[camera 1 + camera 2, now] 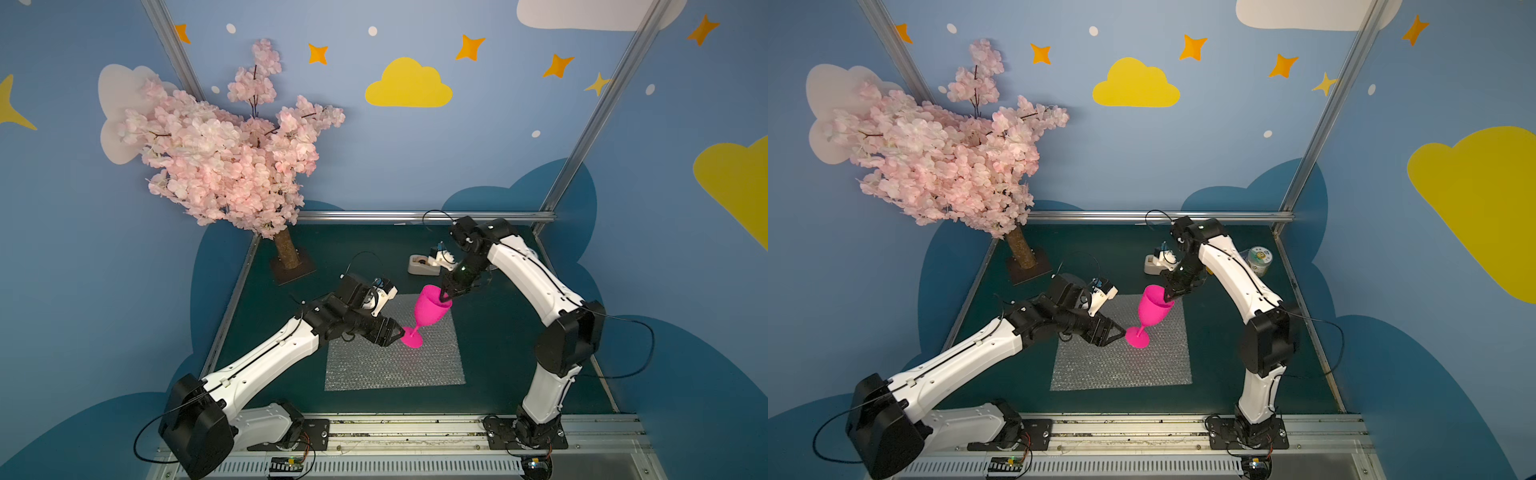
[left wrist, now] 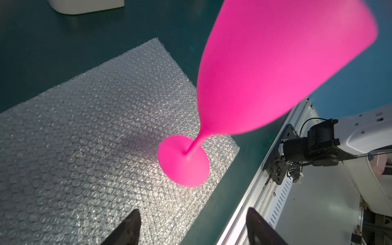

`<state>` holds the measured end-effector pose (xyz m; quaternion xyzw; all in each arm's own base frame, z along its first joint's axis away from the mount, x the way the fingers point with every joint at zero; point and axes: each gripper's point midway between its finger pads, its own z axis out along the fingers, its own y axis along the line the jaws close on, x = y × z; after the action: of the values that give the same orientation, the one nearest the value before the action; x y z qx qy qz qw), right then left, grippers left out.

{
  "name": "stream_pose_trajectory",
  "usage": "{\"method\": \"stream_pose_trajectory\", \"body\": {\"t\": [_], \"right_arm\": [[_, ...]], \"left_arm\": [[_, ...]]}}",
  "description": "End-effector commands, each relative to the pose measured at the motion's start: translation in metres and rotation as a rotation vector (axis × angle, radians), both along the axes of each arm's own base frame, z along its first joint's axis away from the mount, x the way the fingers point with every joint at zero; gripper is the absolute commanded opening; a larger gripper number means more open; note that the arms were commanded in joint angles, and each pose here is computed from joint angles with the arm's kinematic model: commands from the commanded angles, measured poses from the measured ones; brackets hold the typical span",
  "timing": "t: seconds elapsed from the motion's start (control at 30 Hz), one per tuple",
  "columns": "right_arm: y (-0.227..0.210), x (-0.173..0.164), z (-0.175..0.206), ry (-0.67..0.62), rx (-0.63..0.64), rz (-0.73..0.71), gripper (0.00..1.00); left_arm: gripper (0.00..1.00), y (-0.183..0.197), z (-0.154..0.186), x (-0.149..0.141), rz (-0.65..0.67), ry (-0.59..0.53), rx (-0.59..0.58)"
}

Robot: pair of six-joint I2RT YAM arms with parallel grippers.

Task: Wrap wine glasses in bubble wrap
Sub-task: Place the wine glass on the bubble wrap.

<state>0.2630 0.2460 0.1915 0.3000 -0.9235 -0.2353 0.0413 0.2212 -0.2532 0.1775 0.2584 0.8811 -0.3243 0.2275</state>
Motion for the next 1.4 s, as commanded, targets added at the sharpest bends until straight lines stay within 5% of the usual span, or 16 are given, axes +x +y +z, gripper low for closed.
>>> {"method": "stream_pose_trajectory", "body": {"t": [0.0, 0.23, 0.53, 0.67, 0.73, 0.77, 0.9, 1.07, 1.37], "right_arm": [[0.032, -0.040, -0.003, 0.143, 0.120, 0.159, 0.05], [0.067, -0.052, -0.043, 0.266, 0.099, 0.314, 0.09], [0.082, -0.022, -0.088, 0.275, 0.020, 0.333, 0.22], [0.082, 0.021, -0.090, 0.152, -0.034, 0.204, 0.44], [0.083, 0.049, -0.076, 0.080, 0.002, 0.120, 0.71], [0.083, 0.059, -0.068, 0.057, 0.034, 0.091, 0.73], [0.084, 0.089, -0.028, -0.033, 0.157, 0.014, 0.74], [0.056, 0.108, 0.008, -0.123, 0.140, -0.116, 0.73], [0.036, 0.034, -0.014, -0.018, 0.222, -0.381, 0.50]], "left_arm": [[0.78, 0.022, 0.006, -0.001, 0.070, -0.003, -0.003], [0.79, 0.098, -0.020, 0.026, 0.427, 0.080, 0.130], [0.77, 0.096, -0.028, 0.034, 0.416, 0.145, 0.178], [0.77, 0.084, -0.028, 0.028, 0.375, 0.154, 0.174], [0.77, 0.074, -0.028, 0.021, 0.341, 0.154, 0.178], [0.77, 0.069, -0.028, 0.018, 0.327, 0.156, 0.174], [0.76, 0.050, -0.033, 0.009, 0.276, 0.176, 0.168], [0.74, 0.036, -0.050, 0.000, 0.262, 0.208, 0.238], [0.69, 0.036, -0.078, -0.011, 0.452, 0.349, 0.326]]}}
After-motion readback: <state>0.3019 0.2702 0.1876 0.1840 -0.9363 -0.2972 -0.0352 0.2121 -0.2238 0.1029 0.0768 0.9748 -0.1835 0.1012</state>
